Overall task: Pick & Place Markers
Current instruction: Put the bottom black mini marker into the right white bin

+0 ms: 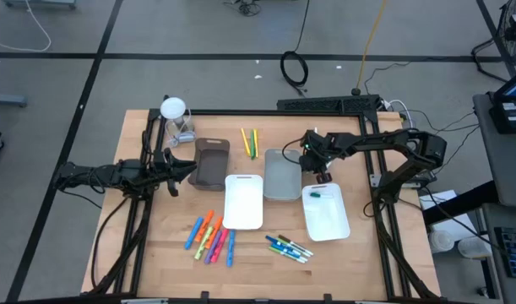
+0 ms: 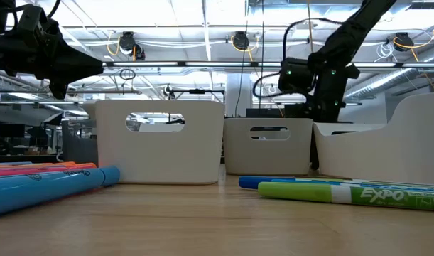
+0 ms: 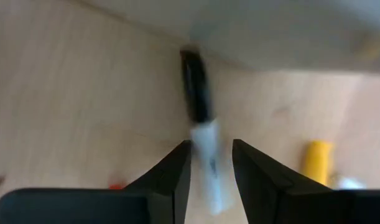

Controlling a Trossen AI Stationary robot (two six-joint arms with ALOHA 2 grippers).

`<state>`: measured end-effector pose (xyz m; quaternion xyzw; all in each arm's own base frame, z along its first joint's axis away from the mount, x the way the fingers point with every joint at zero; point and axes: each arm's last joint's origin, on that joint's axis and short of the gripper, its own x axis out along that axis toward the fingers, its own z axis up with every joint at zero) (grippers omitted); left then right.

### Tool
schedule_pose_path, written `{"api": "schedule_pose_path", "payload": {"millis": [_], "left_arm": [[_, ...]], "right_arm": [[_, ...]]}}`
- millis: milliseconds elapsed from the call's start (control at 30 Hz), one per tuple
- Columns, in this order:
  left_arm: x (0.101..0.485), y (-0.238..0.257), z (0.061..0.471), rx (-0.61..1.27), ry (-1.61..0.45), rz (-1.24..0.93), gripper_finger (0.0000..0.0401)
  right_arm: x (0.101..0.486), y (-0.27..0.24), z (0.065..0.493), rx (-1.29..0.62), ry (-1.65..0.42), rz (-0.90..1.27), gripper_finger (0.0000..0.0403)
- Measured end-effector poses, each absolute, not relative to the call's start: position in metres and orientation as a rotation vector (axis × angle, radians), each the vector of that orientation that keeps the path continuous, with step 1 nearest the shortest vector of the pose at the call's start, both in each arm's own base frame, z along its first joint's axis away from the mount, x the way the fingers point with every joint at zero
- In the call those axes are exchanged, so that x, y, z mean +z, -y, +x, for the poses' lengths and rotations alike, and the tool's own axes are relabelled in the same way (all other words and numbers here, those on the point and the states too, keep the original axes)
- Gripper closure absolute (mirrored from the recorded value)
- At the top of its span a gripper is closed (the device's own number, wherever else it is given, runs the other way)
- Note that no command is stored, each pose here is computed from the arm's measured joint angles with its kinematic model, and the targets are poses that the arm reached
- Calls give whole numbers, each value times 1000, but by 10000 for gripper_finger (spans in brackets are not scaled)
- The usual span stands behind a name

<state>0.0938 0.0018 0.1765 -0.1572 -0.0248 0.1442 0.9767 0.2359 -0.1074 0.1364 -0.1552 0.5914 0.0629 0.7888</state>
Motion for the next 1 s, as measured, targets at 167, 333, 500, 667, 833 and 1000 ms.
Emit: {"api": "schedule_pose_path", "payload": {"millis": [167,333,500,667,833,1000], "left_arm": [[177,-2,94,291,50,-317,322],[177,-2,94,290,50,-317,322],[177,-2,94,291,50,-317,323],[177,-2,94,290,50,-317,322],[177,-2,94,291,50,-317,322],[177,-2,94,290,51,-317,322]], "right_arm": [[131,106,231,93,-1296,-274,294],[131,106,230,37,-1322,-249,298],[130,106,229,31,-1331,-227,342],[130,107,229,-14,-1333,-168,387],[133,107,229,-82,-1312,-105,382],[148,105,223,-146,-1272,-100,387]]}}
